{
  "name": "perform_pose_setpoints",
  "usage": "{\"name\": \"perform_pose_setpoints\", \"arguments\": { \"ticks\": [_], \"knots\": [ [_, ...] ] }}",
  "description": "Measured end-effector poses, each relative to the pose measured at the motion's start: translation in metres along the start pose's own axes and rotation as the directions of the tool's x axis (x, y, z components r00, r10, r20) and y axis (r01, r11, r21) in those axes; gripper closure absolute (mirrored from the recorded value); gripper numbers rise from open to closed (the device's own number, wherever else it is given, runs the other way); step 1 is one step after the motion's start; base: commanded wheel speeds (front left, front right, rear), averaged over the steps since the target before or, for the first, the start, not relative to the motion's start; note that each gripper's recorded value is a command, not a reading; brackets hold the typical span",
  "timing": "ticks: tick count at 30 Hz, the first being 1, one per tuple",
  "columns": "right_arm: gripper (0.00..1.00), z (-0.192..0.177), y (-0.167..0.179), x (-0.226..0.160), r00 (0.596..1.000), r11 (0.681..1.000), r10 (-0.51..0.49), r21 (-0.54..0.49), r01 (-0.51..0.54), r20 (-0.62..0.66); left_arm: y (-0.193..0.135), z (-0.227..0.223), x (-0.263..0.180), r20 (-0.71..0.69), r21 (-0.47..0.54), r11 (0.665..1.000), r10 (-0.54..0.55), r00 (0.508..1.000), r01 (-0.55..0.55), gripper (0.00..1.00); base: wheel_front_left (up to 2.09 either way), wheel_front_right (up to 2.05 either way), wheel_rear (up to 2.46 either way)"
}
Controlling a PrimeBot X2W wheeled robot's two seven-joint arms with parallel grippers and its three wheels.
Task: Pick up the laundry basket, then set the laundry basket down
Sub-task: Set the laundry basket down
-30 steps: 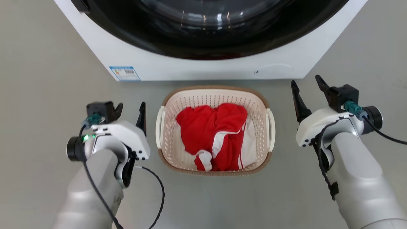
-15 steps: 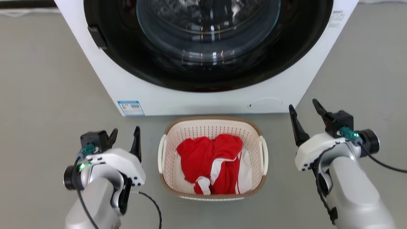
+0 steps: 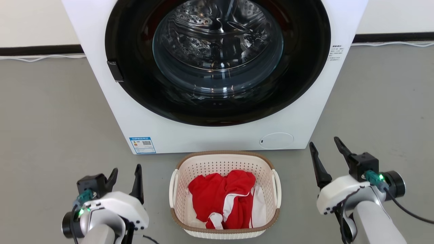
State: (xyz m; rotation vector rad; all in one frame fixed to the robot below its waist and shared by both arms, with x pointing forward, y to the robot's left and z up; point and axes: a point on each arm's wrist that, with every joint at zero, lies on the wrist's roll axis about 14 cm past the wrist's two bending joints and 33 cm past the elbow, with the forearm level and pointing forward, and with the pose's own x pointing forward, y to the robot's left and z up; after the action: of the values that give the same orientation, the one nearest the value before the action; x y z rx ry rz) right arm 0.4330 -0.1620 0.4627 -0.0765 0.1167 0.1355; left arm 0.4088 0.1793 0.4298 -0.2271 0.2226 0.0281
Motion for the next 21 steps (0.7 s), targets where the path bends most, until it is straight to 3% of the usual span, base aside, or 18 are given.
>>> {"name": "perform_pose_setpoints", "arguments": {
  "ticks": [21],
  "knots": [
    [0.00, -0.011, -0.018, -0.051, 0.997, 0.997, -0.079, 0.019, 0.078, 0.012, 0.011, 0.006, -0.043, 0.077, 0.003, 1.000, 0.017, 0.997, -0.018, 0.00, 0.00, 0.00, 0.00]
  ]
}}
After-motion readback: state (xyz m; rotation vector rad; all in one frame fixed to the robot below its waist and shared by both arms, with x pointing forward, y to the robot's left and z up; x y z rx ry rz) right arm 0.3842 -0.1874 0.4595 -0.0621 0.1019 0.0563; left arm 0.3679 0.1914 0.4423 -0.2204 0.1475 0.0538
